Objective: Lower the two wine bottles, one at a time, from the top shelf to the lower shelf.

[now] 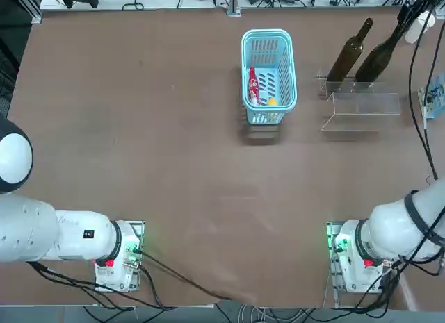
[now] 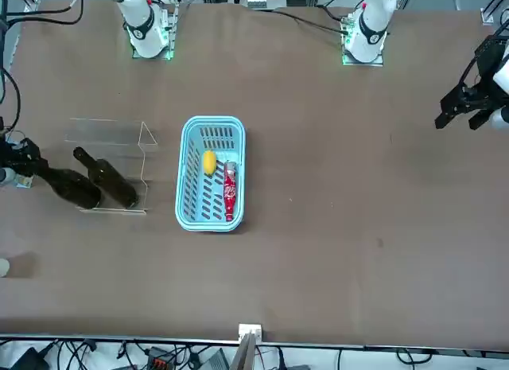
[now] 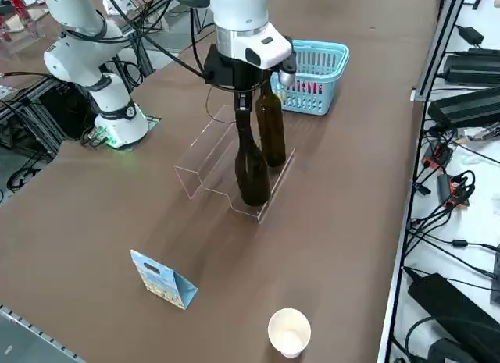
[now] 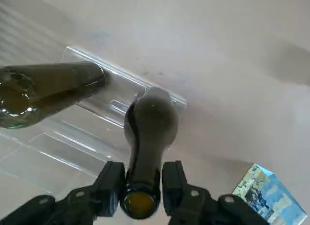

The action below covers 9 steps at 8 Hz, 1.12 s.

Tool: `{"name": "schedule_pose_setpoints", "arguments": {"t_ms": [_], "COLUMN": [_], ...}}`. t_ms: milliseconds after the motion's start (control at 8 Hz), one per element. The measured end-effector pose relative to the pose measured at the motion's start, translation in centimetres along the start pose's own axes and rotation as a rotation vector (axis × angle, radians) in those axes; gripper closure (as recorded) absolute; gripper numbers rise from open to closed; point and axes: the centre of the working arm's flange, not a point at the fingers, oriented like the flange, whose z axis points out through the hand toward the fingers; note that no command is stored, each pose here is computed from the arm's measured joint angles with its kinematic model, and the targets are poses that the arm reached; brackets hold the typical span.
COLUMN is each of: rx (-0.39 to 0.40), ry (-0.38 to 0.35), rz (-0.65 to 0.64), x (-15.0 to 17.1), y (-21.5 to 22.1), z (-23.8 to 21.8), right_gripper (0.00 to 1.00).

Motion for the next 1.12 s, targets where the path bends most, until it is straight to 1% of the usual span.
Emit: {"name": "schedule_pose_setpoints", "arguments": {"t_ms": [125,375,500,875,1000,1125], "rx": [-0.002,-0.011,-0.016,-0.003,-0.008,-0.017], "ry": [0.003,0.015,0.022,0.009,0.016,0.029], "rz": [0.0,0.0,0.0,0.0,0.0,-0.002], "x": [0.0,0.0,-0.1,-0.7,-0.8,-1.0], "y": [0.0,0.0,0.0,-0.5,-0.6,-0.8], "z": [-0.3,-1.1,-1.7,-2.8,-4.1,-6.4], "right_gripper": [0.46,0.14,0.01,0.01,0.01,0.0]}}
